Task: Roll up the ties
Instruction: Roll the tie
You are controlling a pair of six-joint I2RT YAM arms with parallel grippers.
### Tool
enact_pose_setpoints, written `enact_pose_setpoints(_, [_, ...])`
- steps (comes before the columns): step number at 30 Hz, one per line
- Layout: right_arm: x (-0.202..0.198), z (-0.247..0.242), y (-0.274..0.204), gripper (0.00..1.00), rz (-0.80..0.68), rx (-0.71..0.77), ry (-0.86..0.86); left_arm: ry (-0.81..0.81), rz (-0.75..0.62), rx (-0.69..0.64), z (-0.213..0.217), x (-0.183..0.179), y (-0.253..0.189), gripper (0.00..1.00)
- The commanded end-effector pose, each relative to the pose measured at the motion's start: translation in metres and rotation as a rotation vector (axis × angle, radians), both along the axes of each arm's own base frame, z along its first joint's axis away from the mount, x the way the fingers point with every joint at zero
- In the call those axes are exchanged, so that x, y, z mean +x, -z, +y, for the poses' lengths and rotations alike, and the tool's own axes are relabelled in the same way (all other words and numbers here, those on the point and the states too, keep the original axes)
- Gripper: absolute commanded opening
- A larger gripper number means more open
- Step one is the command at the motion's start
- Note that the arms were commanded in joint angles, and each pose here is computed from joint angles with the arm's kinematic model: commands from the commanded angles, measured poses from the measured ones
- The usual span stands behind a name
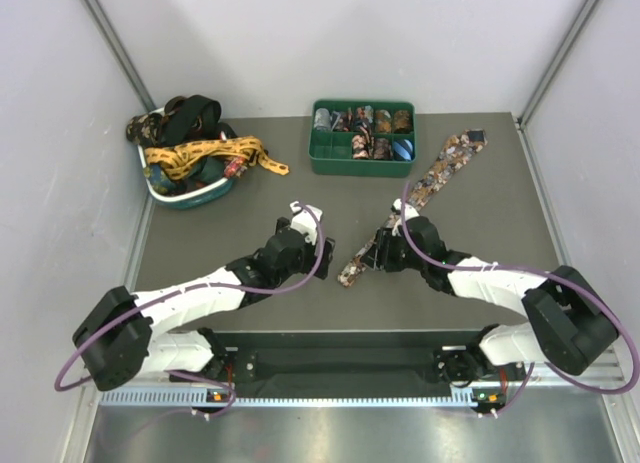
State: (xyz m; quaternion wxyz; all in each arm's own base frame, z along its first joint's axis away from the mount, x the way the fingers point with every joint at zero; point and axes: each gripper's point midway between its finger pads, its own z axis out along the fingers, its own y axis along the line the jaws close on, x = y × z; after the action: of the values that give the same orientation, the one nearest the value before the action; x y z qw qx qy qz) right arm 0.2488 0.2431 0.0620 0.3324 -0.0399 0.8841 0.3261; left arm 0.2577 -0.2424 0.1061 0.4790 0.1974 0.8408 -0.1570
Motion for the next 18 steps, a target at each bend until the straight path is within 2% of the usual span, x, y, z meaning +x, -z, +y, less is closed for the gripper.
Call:
enact_pose_setpoints(1, [0.009, 0.0, -0.014, 0.47, -0.051, 0.017, -0.008, -0.016, -0.054, -0.087, -0.007, 0.006, -0.03, 0.99])
enact_pose_setpoints(6, [0.011, -0.006, -0.019, 0.47, -0.062, -0.01, 0.015, 0.147, -0.048, -0.134, -0.031, -0.008, -0.037, 0.99])
enact_pose_setpoints(9, [0.012, -0.01, -0.019, 0.46, -0.061, -0.011, 0.024, 0.188, 0.009, -0.092, -0.042, -0.011, -0.026, 0.99])
enact_pose_setpoints(13, [0.013, -0.015, -0.021, 0.46, -0.059, -0.002, 0.039, 0.319, 0.125, -0.047, -0.066, -0.024, 0.003, 0.99])
enact_pose_setpoints(18, [0.012, -0.021, -0.022, 0.46, -0.059, 0.007, 0.048, 0.356, 0.134, 0.052, -0.08, -0.024, 0.024, 0.96])
